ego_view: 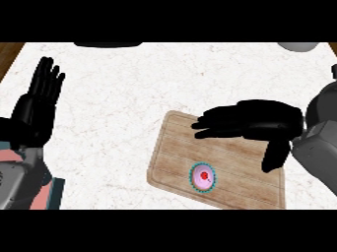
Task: Pick the cupcake from the cutting board and place it in the pot
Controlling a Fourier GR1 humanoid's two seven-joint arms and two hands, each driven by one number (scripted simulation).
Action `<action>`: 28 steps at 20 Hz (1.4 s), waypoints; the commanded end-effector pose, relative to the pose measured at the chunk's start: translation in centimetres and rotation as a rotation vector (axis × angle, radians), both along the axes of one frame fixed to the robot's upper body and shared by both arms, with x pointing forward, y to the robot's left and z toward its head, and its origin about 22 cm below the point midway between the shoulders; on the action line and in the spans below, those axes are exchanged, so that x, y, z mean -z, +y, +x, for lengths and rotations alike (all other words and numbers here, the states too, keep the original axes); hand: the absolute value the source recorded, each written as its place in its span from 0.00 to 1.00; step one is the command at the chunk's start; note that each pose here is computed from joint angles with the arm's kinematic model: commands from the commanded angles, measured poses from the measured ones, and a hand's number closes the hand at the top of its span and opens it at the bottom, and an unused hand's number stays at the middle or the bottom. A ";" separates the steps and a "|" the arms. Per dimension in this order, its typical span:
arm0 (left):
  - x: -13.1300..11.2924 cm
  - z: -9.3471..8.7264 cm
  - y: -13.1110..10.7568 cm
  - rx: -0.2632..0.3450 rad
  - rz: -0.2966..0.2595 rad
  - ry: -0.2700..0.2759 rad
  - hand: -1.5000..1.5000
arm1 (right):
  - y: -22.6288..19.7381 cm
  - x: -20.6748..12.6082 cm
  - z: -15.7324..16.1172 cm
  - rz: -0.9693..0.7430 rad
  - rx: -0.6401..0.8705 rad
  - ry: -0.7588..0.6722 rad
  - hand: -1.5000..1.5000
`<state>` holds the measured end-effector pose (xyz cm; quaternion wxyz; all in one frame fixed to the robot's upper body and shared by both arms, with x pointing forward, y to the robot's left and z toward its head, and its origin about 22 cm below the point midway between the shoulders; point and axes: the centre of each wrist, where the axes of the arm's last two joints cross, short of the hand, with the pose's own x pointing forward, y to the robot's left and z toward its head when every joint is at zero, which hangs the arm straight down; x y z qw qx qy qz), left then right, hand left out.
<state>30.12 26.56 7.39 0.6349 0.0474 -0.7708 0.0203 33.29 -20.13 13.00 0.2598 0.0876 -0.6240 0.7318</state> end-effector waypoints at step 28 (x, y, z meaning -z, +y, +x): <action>-0.1 -1.1 0.2 0.004 -0.006 0.002 0.50 | 6.6 10.0 -2.4 -0.056 -0.016 -0.013 0.00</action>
